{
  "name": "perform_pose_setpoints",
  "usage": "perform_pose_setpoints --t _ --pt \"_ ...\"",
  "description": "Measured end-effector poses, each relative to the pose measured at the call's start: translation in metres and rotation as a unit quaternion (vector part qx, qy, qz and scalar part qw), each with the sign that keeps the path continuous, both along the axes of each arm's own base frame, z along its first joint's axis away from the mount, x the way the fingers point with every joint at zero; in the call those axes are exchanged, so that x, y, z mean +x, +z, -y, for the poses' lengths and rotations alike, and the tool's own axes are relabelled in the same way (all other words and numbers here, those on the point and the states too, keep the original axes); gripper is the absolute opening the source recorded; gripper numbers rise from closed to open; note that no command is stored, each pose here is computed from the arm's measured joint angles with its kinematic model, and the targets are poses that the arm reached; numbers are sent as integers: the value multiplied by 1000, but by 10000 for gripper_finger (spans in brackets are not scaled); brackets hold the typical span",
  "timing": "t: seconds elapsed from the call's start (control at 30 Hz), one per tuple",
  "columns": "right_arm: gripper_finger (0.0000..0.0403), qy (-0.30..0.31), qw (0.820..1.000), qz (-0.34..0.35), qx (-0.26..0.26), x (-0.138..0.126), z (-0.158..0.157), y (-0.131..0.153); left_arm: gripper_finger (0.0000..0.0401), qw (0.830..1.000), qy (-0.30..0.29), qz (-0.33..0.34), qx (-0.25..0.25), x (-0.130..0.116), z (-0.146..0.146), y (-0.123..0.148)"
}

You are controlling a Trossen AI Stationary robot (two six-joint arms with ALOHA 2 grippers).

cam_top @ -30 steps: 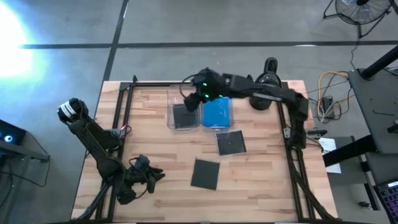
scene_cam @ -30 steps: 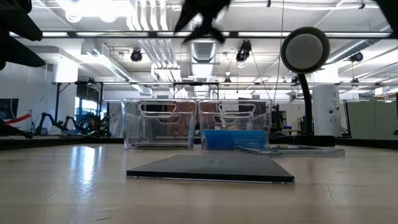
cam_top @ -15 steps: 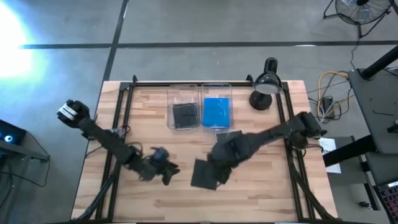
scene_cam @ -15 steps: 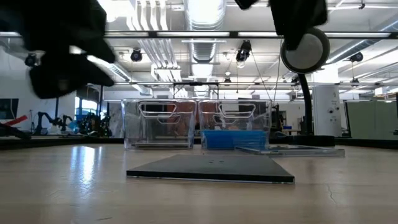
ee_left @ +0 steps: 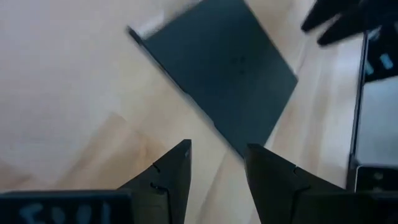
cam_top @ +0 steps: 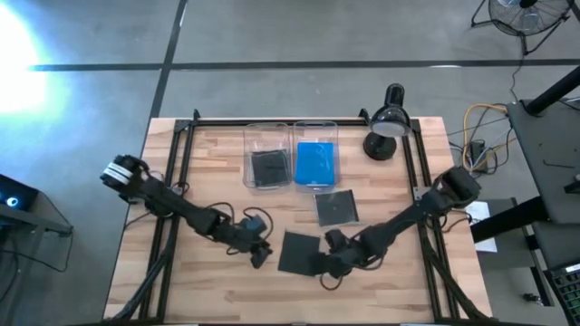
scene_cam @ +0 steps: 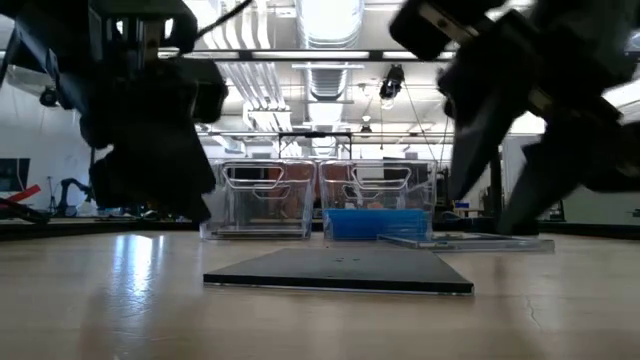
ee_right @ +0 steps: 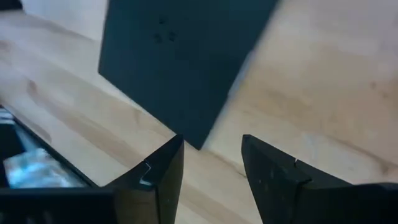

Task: Pick & place jewel cases by type
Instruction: Put the bottom black CD case into the left transparent bin

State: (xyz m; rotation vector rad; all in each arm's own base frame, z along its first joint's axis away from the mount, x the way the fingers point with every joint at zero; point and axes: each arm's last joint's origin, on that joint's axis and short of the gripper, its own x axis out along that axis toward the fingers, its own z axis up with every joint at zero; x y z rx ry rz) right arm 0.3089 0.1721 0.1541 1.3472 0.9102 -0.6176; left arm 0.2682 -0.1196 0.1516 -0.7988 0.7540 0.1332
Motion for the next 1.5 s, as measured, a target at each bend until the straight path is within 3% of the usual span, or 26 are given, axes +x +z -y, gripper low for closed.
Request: perform_pose_setpoints --t 0.2,0.53,0.83,1.03,1.17,1.27,1.5 --pt "182 -51 998 -2 -32 -13 10 -20 128 999 -25 -28 6 20 11 -17" --pt "210 -73 997 13 -27 0 22 -35 128 997 -67 -39 -2 46 25 -28" --pt "210 -2 996 46 -76 22 30 -18 128 994 -93 -55 16 43 23 -29" --pt "210 61 979 157 -111 46 24 35 128 986 -120 -117 22 30 27 -38" --pt "210 107 967 182 -144 58 23 52 128 986 -119 -117 30 28 30 -39" --pt "210 107 966 182 -146 65 24 51 128 987 -110 -113 35 28 30 -39" --pt "210 135 978 130 -94 79 13 14 128 988 -100 -108 39 29 29 -39"
